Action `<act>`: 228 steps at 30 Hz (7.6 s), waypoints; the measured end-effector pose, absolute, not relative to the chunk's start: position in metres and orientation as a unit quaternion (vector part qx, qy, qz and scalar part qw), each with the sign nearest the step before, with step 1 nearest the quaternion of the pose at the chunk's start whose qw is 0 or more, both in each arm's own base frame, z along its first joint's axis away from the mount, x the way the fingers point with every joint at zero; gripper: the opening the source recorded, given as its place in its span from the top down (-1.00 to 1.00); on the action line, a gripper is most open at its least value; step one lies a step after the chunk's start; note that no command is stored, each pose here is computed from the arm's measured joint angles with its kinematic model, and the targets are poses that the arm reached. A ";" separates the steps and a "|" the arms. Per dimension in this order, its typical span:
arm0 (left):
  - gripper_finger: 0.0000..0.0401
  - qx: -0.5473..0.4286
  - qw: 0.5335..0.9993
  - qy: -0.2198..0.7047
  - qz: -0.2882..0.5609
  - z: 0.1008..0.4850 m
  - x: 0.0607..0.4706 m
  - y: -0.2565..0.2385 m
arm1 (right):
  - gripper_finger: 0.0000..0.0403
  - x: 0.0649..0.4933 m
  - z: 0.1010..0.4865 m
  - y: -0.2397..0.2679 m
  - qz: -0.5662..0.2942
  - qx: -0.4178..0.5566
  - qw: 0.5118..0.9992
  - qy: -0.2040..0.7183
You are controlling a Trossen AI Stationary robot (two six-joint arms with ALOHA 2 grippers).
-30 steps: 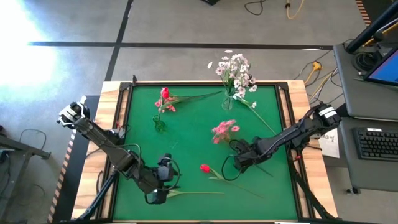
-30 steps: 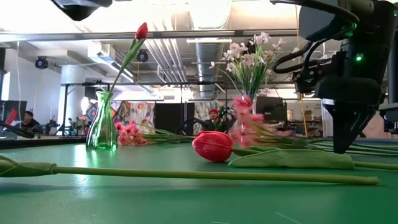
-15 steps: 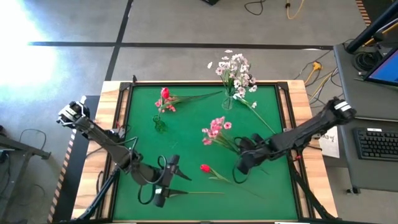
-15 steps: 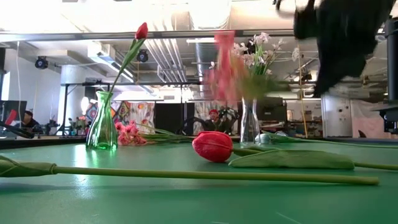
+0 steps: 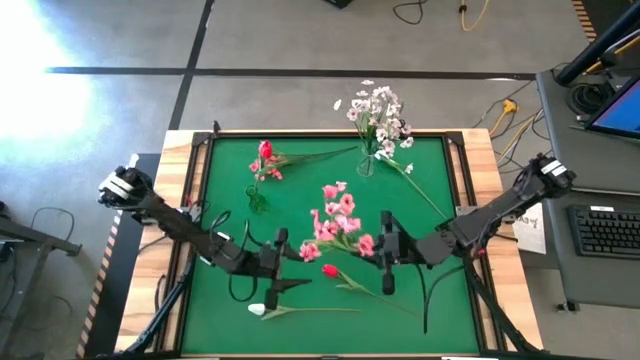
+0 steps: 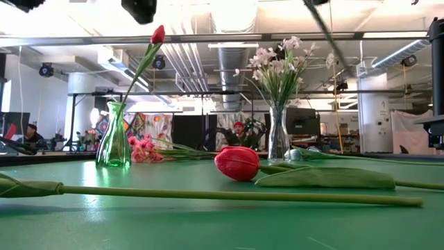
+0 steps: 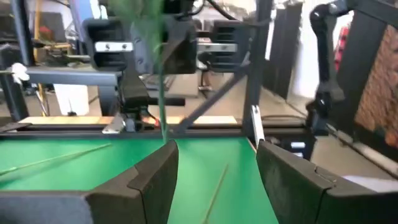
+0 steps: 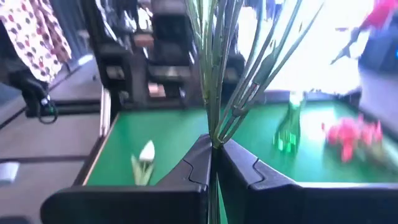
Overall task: Sort flowers into vase by color
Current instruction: Put the bottom pink flowers into the green vase, then put the red flower into the green vase
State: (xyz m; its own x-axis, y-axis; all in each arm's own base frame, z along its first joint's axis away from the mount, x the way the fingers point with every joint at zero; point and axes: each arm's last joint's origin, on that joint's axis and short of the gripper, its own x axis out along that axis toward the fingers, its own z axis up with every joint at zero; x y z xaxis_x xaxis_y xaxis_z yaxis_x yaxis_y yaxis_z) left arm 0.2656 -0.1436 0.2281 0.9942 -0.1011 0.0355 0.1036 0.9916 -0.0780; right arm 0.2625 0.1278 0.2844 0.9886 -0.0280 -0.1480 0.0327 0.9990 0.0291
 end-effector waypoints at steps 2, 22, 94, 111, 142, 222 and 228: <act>-0.02 -0.053 0.997 -0.041 -0.046 0.226 0.270 -0.141 | 0.94 0.269 0.285 0.129 -0.015 0.001 0.999 0.047; -0.03 -0.063 0.989 -0.129 0.020 0.234 0.334 -0.113 | 0.94 0.292 0.263 0.123 -0.041 -0.010 0.998 0.055; 1.00 -0.044 0.895 0.027 0.442 0.331 0.155 -0.033 | -0.25 0.277 0.282 0.106 -0.049 0.040 0.996 0.064; 1.00 -0.066 0.884 0.011 0.463 0.330 0.157 -0.028 | -0.22 0.277 0.282 0.106 -0.050 0.040 0.996 0.064; 0.89 -0.105 0.872 -0.008 0.478 0.317 0.165 -0.029 | -0.25 0.277 0.282 0.106 -0.050 0.041 0.996 0.065; -0.37 -0.256 0.822 0.409 0.302 0.288 0.125 -0.044 | -0.37 0.284 0.363 0.075 -0.126 0.048 0.970 0.202; -0.37 -0.248 0.821 0.431 0.282 0.275 0.128 -0.069 | -0.30 0.269 0.364 0.075 -0.133 0.104 0.940 0.295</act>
State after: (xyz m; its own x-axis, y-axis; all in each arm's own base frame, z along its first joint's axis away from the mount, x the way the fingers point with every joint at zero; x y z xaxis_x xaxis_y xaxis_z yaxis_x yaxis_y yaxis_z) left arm 0.1281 -0.0694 0.2751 0.4698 0.2486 -0.8471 -0.6756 0.7188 -0.1637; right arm 0.2688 0.0751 0.3638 0.7907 -0.1880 -0.5826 0.3111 0.9430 0.1180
